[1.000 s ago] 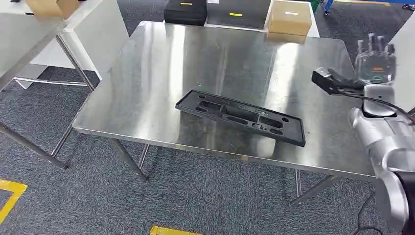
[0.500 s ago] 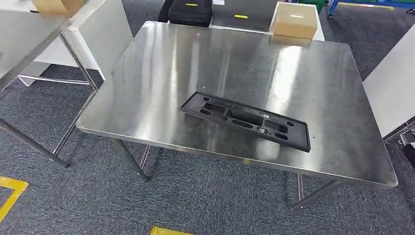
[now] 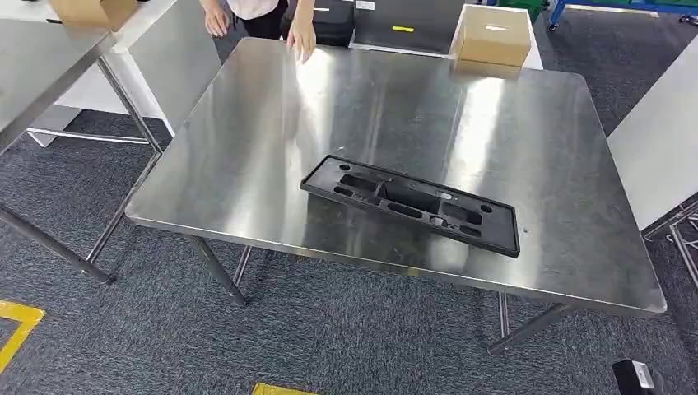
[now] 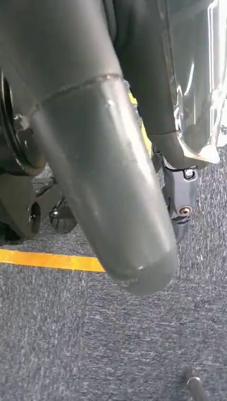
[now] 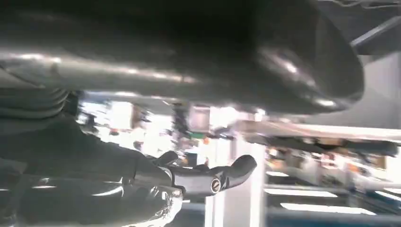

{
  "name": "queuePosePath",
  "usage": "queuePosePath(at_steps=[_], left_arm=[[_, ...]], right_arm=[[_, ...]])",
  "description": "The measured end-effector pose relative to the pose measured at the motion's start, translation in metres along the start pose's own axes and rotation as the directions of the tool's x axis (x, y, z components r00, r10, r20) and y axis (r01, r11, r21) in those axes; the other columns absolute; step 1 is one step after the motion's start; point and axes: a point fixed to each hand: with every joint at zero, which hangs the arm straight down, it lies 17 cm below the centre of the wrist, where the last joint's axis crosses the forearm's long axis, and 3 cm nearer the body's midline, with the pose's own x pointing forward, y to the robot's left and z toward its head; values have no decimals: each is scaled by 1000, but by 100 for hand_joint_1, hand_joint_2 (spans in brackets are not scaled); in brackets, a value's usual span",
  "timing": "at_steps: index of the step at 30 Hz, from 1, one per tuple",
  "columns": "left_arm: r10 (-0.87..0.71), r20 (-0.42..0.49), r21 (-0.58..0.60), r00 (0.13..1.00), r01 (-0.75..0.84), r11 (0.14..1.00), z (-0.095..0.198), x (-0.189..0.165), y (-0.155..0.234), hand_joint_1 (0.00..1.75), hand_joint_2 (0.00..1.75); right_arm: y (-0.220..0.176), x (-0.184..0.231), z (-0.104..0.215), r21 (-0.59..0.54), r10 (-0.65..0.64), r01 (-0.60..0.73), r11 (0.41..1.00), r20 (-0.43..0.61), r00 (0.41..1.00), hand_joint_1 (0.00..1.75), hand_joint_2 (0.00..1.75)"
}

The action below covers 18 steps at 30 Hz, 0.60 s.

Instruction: Take the parts from the cabinet and place them on the table.

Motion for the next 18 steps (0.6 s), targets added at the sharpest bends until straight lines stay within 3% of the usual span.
queuePosePath(at_steps=[6,9,11,13,14,16,18], left_arm=[[-1,-1,0,1000,1,1000,0,0,0,0,0],[-15,-9,-6,1000,15,1000,0,-2,-1,0,0],[-32,-23,-12,999,32,999,0,-5,-1,0,0],[-57,-45,-22,997,56,998,0,-10,0,0,0],[-76,-58,-29,995,74,997,0,-13,0,0,0],[-119,-74,-55,990,115,992,0,-17,0,0,0],[-158,-79,-82,984,151,985,0,-18,-1,0,0]], right_arm=[[11,-10,22,26,-41,42,999,-46,998,0,0],[31,-21,48,74,-73,80,994,-91,993,0,0],[66,-45,92,184,-33,79,980,-241,970,0,0],[108,-68,156,320,41,123,939,-463,886,0,0],[129,-70,190,394,85,152,906,-523,848,0,175],[173,-48,254,553,115,266,790,-559,821,0,175],[199,-21,303,675,130,329,660,-534,835,0,175]])
